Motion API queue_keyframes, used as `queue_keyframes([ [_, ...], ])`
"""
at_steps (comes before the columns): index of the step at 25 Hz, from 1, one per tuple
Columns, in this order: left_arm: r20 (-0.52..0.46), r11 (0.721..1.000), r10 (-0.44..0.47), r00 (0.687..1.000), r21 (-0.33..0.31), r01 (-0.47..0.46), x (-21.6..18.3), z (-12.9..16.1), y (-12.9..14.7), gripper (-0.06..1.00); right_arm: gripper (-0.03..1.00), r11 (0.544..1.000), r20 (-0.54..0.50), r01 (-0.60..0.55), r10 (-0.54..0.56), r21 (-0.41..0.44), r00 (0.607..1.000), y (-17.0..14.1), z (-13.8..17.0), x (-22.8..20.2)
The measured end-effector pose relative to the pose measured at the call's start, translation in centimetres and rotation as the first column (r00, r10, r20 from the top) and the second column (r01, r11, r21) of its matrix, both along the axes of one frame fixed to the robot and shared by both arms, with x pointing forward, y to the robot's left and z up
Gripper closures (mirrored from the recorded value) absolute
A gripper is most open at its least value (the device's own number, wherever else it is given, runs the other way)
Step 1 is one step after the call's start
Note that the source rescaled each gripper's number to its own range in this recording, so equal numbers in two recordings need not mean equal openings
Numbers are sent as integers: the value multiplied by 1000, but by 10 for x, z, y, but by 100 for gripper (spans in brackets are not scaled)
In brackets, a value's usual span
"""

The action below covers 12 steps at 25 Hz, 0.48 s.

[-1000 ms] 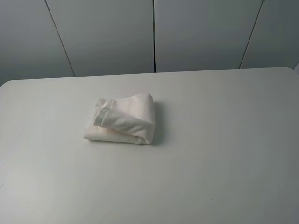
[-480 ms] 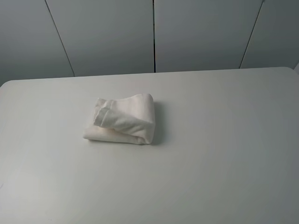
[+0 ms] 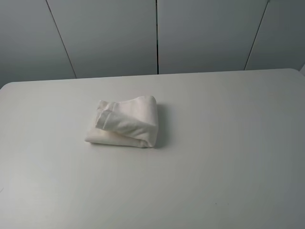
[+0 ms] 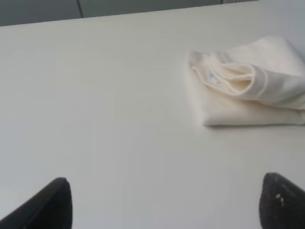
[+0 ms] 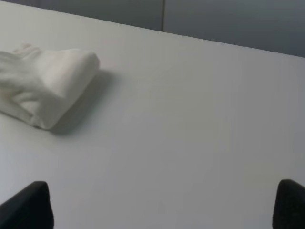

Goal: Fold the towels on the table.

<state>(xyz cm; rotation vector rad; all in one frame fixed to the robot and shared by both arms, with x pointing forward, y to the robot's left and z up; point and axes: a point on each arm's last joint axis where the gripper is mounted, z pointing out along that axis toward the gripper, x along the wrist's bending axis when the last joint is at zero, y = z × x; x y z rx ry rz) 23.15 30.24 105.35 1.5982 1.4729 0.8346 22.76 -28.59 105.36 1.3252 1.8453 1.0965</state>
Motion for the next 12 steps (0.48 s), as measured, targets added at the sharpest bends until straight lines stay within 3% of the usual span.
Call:
queue_keyframes([
  [4,0,996,88,996,0,-88,0,0,-1,-6,-3,993,0,116,-116,0,993,1,0,2],
  [12,0,995,100,995,0,-100,0,0,-1,-6,-3,991,0,133,-133,0,991,1,0,2],
])
